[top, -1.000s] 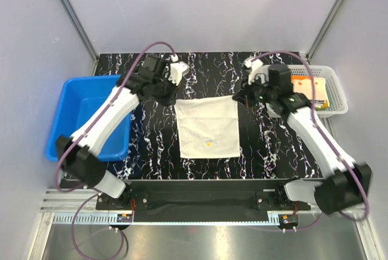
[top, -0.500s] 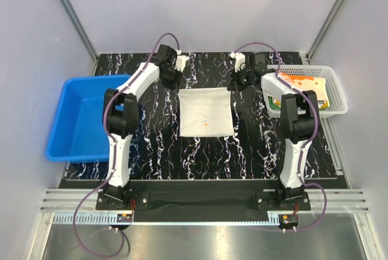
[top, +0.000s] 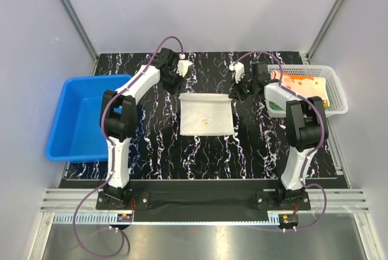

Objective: Fold and stack the towels
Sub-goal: Fold the towel

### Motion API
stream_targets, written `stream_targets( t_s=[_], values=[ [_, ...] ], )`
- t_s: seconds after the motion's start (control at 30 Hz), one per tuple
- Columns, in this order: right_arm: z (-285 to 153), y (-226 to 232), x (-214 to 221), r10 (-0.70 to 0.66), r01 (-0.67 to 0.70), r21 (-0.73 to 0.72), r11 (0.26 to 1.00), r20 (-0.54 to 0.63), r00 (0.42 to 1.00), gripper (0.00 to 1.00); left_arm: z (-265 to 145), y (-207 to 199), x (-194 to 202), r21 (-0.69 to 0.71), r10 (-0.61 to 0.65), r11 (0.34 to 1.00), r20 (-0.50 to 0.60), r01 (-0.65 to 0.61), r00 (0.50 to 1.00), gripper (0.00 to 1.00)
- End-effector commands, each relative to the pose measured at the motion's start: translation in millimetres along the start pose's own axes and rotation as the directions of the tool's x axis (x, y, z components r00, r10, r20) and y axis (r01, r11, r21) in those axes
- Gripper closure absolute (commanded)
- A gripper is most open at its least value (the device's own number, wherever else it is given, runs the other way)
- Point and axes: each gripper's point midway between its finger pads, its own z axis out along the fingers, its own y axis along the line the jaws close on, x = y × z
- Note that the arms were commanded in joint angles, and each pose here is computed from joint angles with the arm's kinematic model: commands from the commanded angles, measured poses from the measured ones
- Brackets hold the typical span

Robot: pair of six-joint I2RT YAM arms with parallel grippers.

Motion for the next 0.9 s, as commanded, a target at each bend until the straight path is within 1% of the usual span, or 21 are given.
stream_targets(
  t_s=[0.0,0.03,0.07,0.13,0.2,0.27,0.3,0.43,0.5,0.6,0.73,0.87],
  values=[
    [-31,9,-32,-0.171,0.168,0.033,0.985,0.115,0.979,1.00,-32,-8,-6,-0.032,0.053,0.998,0.053,-0.051,0.997,1.00],
    [-39,13,-34,-0.190,0.187,0.039,0.982,0.124,0.974,1.00,-39,-13,-9,-0.023,0.047,0.999,0.079,-0.045,0.996,1.00],
    [-39,19,-21,-0.184,0.181,0.030,0.983,0.106,0.977,1.00,-36,-18,1,-0.002,0.039,0.999,0.062,-0.039,0.997,1.00],
    [-47,22,-20,-0.202,0.198,0.047,0.979,0.105,0.974,1.00,-43,-26,1,0.002,0.047,0.999,0.080,-0.047,0.996,1.00],
    [-49,27,-5,-0.184,0.182,0.038,0.983,0.070,0.980,1.00,-39,-35,16,0.005,0.053,0.999,0.046,-0.053,0.998,1.00],
    [-53,34,1,-0.168,0.167,0.021,0.986,0.059,0.984,1.00,-42,-40,23,0.006,0.053,0.999,0.038,-0.053,0.998,1.00],
    [-54,40,4,-0.150,0.150,-0.002,0.989,0.056,0.987,1.00,-39,-45,33,0.017,0.052,0.998,0.018,-0.052,0.998,1.00],
    [-62,56,12,-0.134,0.137,-0.032,0.990,0.066,0.989,1.00,-47,-54,43,0.006,0.055,0.998,0.026,-0.056,0.998,1.00],
    [-64,63,24,-0.115,0.117,-0.046,0.992,0.042,0.992,1.00,-49,-59,46,0.012,0.056,0.998,0.026,-0.056,0.998,1.00],
    [-68,70,37,-0.096,0.096,-0.054,0.994,0.012,0.995,1.00,-50,-63,55,0.008,0.053,0.999,0.006,-0.053,0.999,1.00],
    [-68,86,55,-0.064,0.061,-0.095,0.994,-0.032,0.997,0.98,-41,-69,72,0.036,0.046,0.998,-0.039,-0.045,0.998,1.00],
    [-70,96,59,-0.058,0.054,-0.099,0.994,-0.043,0.997,0.97,-35,-82,85,0.060,0.046,0.997,-0.066,-0.042,0.997,1.00]
  ],
)
